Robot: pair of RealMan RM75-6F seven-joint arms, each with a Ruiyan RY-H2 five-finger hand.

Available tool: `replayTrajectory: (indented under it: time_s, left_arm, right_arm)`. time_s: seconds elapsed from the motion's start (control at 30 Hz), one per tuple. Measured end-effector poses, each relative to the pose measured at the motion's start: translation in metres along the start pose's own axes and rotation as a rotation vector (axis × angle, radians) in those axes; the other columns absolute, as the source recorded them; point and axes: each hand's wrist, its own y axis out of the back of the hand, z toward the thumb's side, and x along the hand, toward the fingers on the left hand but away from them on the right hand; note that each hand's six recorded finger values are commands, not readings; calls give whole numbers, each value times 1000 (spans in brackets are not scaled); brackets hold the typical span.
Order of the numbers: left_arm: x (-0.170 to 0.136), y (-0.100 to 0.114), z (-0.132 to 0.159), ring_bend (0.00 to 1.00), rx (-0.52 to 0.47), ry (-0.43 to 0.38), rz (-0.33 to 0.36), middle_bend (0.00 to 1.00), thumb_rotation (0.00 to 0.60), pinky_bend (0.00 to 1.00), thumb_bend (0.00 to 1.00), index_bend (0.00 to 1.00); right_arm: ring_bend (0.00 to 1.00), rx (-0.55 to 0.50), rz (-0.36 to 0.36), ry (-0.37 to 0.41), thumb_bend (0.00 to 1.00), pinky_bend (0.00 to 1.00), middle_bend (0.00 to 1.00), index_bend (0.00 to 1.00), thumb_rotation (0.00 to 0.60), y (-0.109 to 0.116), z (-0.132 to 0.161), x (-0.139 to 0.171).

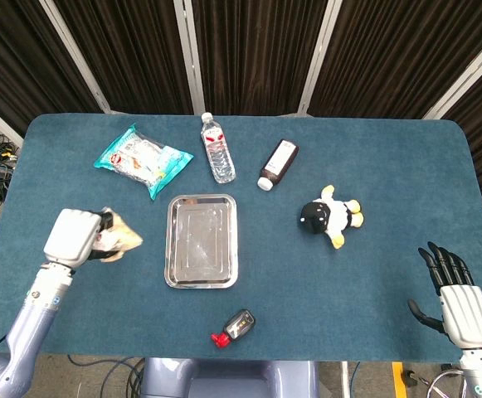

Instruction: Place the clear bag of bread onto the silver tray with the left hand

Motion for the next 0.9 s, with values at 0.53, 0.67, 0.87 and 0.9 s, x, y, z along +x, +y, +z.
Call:
replayTrajectory:
  time_s: [0.53, 0.67, 0.87, 0.9]
  left_arm:
    - [38, -66, 98, 2, 74, -92, -138, 1, 600, 220, 55, 17]
    - [36, -63, 101, 0, 67, -91, -124, 0, 600, 168, 37, 0]
    - [17, -43, 75, 0, 29, -33, -81, 0, 600, 158, 37, 0]
    - [10, -39, 65, 0, 17, -10, -71, 0, 600, 146, 36, 0]
  right_arm:
    - [0, -31, -20, 14, 303, 77, 0, 0, 600, 7, -1, 0]
    - [0, -29, -16, 16, 303, 77, 0, 0, 600, 7, -1, 1]
    - [0, -9, 2, 8, 303, 77, 0, 0, 600, 3, -3, 2]
    - [0, -5, 5, 6, 303, 76, 0, 0, 600, 3, -4, 2]
